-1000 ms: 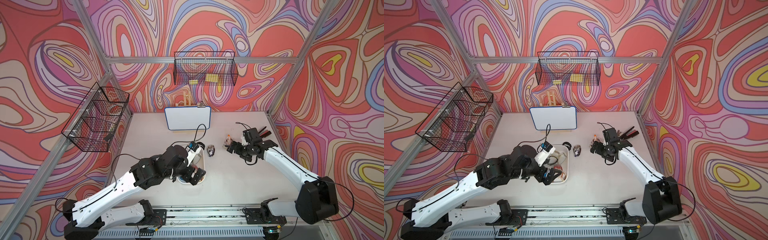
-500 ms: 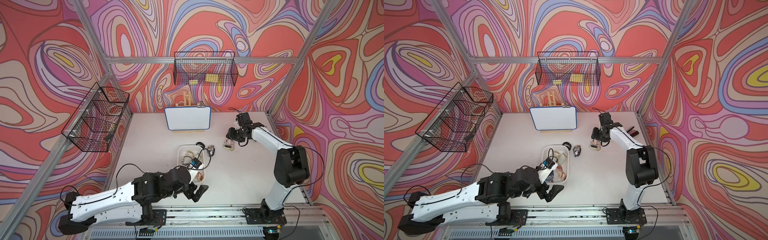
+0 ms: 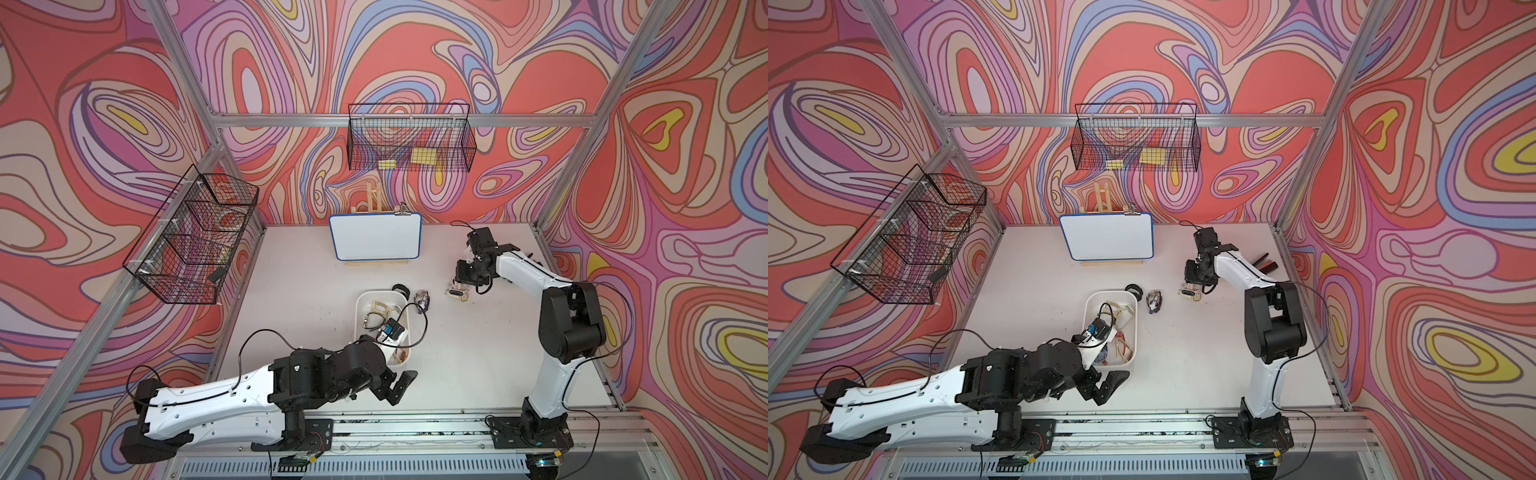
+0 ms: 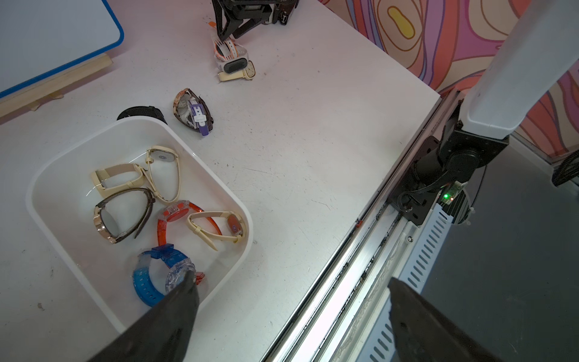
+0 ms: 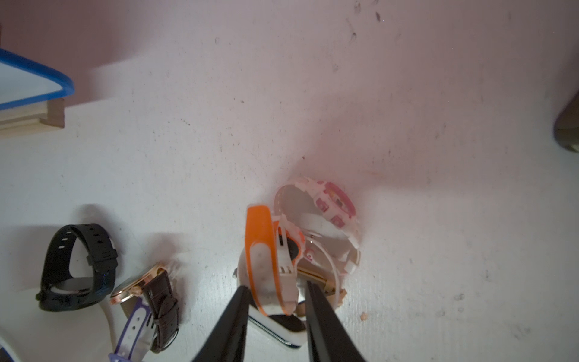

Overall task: Put the watch into the storage box
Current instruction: Pick up the watch at the center of the board, then place the watch in the storage box.

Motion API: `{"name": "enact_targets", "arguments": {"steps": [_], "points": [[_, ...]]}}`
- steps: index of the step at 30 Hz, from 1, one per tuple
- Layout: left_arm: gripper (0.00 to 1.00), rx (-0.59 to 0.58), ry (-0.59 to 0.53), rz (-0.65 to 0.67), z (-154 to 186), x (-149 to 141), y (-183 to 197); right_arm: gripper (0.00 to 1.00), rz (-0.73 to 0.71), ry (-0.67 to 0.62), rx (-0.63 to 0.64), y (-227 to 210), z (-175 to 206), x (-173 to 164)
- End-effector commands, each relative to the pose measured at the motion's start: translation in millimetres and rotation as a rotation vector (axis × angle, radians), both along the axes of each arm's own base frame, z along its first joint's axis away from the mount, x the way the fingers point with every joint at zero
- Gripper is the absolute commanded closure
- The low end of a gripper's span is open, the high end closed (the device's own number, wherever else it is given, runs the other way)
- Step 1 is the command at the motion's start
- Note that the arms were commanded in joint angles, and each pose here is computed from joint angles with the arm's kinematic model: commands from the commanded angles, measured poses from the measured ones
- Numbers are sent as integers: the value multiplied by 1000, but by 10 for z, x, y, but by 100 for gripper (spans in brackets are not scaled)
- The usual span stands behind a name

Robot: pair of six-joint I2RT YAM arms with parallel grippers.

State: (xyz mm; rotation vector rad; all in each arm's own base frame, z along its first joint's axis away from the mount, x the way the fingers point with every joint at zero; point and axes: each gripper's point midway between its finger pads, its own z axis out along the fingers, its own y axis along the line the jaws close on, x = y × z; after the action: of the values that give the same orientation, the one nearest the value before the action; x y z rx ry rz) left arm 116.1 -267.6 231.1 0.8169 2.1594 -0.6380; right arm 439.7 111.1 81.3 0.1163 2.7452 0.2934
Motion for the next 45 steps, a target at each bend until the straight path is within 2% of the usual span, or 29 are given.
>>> {"name": "enact_targets", "arguments": {"steps": [1,10,16,19,27,32,35,38,40,45], "points": [[1,34,-10,34,-62,39,58,70,10,-2,11,40,-67,95],[1,65,-75,81,-22,141,153,78,-8,0,3,23,-101,131],[1,67,-84,94,-5,152,211,90,-16,-21,-4,1,1,145],[1,63,-85,98,-2,154,226,92,-14,-28,-2,7,57,146],[1,51,-85,105,32,153,262,92,-8,-113,42,42,530,118],[1,51,-89,108,34,159,267,92,47,-178,199,266,953,-10],[1,55,-88,112,38,161,278,91,126,-192,398,567,1156,-168],[1,66,-90,128,44,172,335,89,208,-166,668,917,1319,-392],[0,71,-96,138,66,177,392,88,258,-145,788,1145,1379,-566],[0,67,-119,172,165,202,552,87,402,-31,834,1857,1209,-1104]]}}
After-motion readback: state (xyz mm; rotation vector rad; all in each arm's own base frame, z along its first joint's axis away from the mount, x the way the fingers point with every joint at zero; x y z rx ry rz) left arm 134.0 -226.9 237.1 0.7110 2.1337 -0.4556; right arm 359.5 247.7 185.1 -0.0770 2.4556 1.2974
